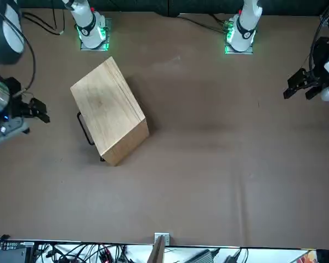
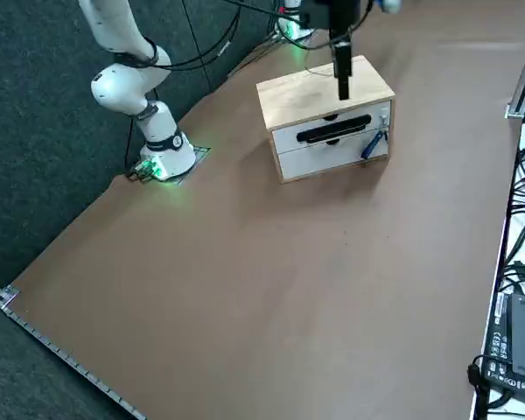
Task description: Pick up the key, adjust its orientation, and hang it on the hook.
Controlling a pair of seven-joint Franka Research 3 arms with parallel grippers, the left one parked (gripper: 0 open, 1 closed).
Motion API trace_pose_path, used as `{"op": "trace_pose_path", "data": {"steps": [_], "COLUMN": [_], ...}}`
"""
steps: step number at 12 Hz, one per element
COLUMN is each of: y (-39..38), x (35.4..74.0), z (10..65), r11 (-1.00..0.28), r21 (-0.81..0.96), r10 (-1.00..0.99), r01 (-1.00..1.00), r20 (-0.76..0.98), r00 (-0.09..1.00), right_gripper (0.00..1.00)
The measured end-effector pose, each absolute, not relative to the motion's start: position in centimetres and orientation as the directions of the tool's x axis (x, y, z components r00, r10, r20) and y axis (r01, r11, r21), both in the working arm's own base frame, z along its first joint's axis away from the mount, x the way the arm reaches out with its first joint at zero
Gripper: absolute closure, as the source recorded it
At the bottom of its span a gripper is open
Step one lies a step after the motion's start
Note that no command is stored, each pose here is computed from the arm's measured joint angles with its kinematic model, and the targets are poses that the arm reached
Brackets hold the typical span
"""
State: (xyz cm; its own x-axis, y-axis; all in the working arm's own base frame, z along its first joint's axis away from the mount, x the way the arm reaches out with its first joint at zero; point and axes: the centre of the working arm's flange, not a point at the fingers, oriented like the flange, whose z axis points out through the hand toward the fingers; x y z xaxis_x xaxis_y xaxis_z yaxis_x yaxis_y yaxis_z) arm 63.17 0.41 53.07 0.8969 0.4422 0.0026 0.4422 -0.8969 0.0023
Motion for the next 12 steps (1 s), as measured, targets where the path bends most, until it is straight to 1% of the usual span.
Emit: {"op": "trace_pose_path", "data": {"steps": [1,2,4,8,12], "y": [-0.1,-0.8,-0.8,-0.3,-0.6], "x": [62.6,61.5,60.4,58.8,57.9], "z": [54.0,55.7,57.3,59.9,60.9], "r11": [-0.922,-0.961,-0.981,-0.993,-0.998], "r21": [0.005,0.01,0.015,0.027,0.039], "r10": [0.388,0.278,0.192,0.117,0.054], "r01": [0.388,0.278,0.192,0.117,0.054], "r20": [0.001,-0.004,-0.01,0.003,0.004], "r00": [0.922,0.961,0.981,0.993,0.999], "right_gripper": [0.0,0.0,0.0,0.0,0.0]}}
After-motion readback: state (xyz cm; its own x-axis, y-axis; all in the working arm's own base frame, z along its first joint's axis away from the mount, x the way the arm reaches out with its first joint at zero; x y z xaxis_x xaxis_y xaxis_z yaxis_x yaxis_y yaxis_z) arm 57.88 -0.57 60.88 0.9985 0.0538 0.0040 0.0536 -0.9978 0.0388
